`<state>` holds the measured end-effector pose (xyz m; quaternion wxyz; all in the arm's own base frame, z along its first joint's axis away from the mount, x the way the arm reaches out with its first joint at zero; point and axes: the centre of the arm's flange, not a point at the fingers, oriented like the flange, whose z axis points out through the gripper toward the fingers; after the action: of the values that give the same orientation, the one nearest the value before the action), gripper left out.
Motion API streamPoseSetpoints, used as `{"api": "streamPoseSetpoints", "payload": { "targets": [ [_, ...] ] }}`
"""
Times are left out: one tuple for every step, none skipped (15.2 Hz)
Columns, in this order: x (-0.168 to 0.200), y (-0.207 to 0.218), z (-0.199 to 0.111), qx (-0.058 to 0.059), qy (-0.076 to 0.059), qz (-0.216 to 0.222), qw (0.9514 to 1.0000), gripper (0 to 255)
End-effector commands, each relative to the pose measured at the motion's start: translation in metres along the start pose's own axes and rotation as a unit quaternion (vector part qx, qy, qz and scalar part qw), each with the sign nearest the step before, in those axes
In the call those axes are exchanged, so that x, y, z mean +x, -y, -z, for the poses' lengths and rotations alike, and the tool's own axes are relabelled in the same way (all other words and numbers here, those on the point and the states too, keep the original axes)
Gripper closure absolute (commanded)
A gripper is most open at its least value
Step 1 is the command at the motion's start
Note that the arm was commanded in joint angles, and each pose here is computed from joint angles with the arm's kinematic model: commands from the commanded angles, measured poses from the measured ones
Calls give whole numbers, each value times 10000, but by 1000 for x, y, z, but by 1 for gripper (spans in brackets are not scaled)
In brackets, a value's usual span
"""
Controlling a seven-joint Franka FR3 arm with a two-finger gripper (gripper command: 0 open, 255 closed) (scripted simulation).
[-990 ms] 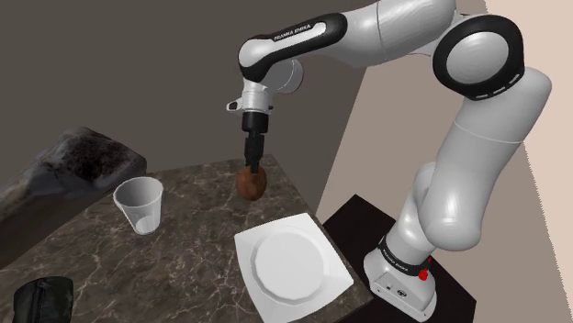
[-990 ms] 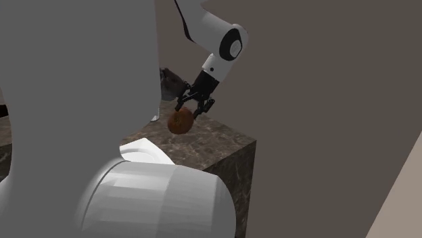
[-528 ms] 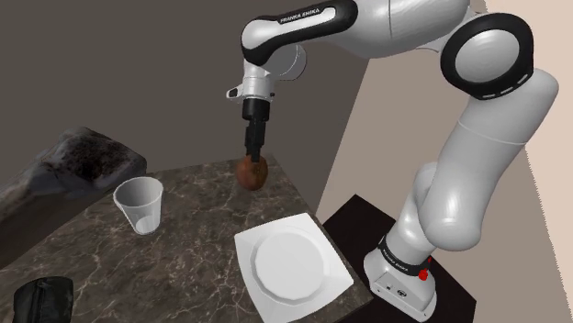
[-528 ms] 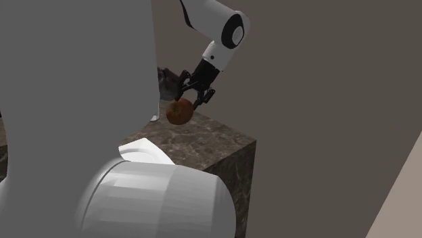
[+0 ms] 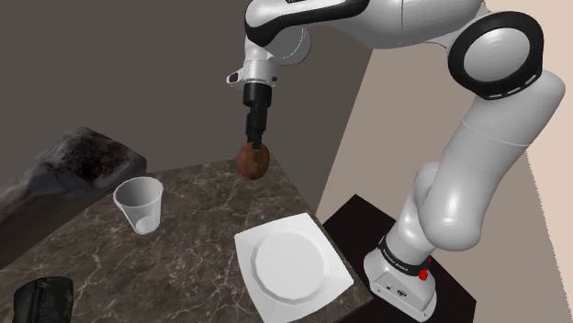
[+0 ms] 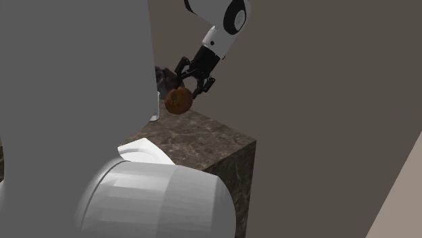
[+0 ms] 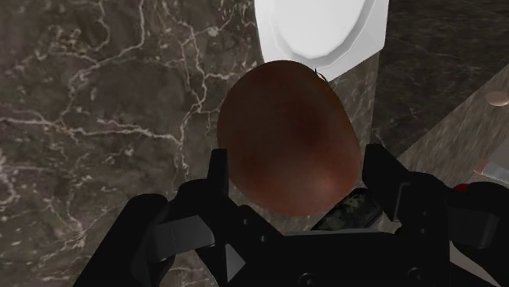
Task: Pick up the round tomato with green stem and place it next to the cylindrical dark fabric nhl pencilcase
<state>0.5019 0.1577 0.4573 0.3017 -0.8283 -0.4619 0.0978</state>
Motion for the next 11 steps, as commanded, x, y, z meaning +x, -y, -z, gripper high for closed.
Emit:
{"api": "streamPoseSetpoints", "payload": {
  "targets": [
    [2, 6, 9, 0, 0, 0, 10000, 255],
    [2, 9, 12, 0, 0, 0, 10000, 255],
    [7, 18, 4, 0, 0, 0, 10000, 255],
    [13, 27, -4, 0, 0, 0, 10000, 255],
    [18, 37, -11, 0, 0, 0, 10000, 255],
    [23, 46, -19, 0, 0, 0, 10000, 255],
    [28, 56, -27, 0, 0, 0, 10000, 255],
    [33, 65, -34, 0, 0, 0, 10000, 255],
    [38, 74, -42, 0, 0, 0, 10000, 255],
    [44, 84, -50, 0, 0, 0, 10000, 255],
    [49, 93, -58, 0, 0, 0, 10000, 255]
  ]
}}
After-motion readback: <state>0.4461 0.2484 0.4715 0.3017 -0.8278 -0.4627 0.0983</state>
